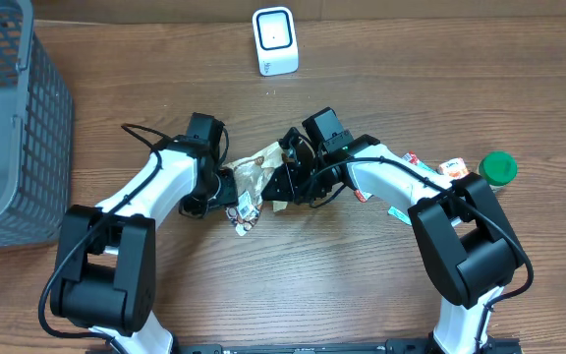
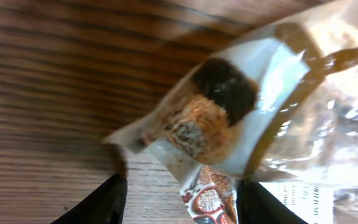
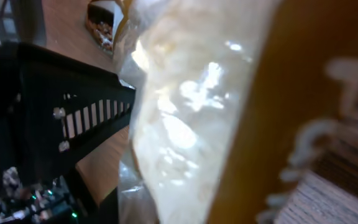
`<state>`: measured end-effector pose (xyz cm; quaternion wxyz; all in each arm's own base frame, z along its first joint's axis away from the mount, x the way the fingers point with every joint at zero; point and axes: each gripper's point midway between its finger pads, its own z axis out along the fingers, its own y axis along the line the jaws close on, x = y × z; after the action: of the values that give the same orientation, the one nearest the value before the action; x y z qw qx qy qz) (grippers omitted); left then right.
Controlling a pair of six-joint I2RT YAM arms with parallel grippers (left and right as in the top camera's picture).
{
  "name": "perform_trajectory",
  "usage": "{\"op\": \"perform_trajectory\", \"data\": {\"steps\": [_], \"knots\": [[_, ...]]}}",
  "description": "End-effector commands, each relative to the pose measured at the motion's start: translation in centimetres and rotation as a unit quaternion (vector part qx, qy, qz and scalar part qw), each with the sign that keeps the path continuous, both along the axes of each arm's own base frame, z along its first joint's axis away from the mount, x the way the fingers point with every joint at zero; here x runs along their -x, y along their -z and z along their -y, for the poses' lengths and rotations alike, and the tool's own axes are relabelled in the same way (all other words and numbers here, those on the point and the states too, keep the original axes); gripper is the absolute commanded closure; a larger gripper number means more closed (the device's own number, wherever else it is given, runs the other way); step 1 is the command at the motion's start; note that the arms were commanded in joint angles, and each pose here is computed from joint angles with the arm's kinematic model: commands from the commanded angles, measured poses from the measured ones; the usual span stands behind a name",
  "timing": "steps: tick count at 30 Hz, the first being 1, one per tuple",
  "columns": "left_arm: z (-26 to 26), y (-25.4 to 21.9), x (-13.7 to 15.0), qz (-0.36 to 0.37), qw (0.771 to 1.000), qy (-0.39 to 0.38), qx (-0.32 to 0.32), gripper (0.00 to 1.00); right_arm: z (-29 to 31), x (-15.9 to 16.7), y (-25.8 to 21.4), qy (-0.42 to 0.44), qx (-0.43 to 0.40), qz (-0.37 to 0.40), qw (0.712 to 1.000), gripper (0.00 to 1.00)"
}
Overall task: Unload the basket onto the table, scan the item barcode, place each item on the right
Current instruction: 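Hold the brown bag with both grippers and pull it taut, then release the bag with the left gripper and retract the left arm left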
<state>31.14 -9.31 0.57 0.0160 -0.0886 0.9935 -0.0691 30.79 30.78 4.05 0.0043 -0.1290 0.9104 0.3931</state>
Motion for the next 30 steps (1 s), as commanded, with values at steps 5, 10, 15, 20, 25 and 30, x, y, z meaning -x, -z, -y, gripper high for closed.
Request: {"op": "perform_trajectory", "data": {"steps": [5, 10, 15, 20, 25, 30], "knots": [[-0.5, 0.3, -0.6, 0.004, 1.000, 0.012, -0.015, 0.53, -0.8, -1.1, -0.4, 0.001, -0.017, 0.025, 1.000, 0.44], [-0.5, 0.3, -0.6, 0.005, 1.000, 0.017, -0.015, 0.54, 0.3, -2.3, 0.7, 0.036, 0.028, 0.036, 0.998, 0.37], [-0.5, 0.4, -0.5, 0.004, 1.000, 0.020, -0.015, 0.54, 0.5, -2.7, 0.7, 0.047, 0.034, 0.038, 0.998, 0.36], [-0.5, 0.4, -0.4, 0.004, 1.000, 0.025, -0.016, 0.54, 1.7, -5.6, -1.0, 0.075, 0.018, 0.065, 0.995, 0.26], [-0.5, 0.4, -0.5, 0.004, 1.000, 0.025, -0.016, 0.54, 3.0, -7.8, -1.7, 0.098, 0.007, 0.089, 0.991, 0.19], [-0.5, 0.4, -0.4, 0.004, 1.000, 0.026, -0.016, 0.54, 2.9, -9.8, -2.8, 0.106, -0.014, 0.133, 0.985, 0.11]]}}
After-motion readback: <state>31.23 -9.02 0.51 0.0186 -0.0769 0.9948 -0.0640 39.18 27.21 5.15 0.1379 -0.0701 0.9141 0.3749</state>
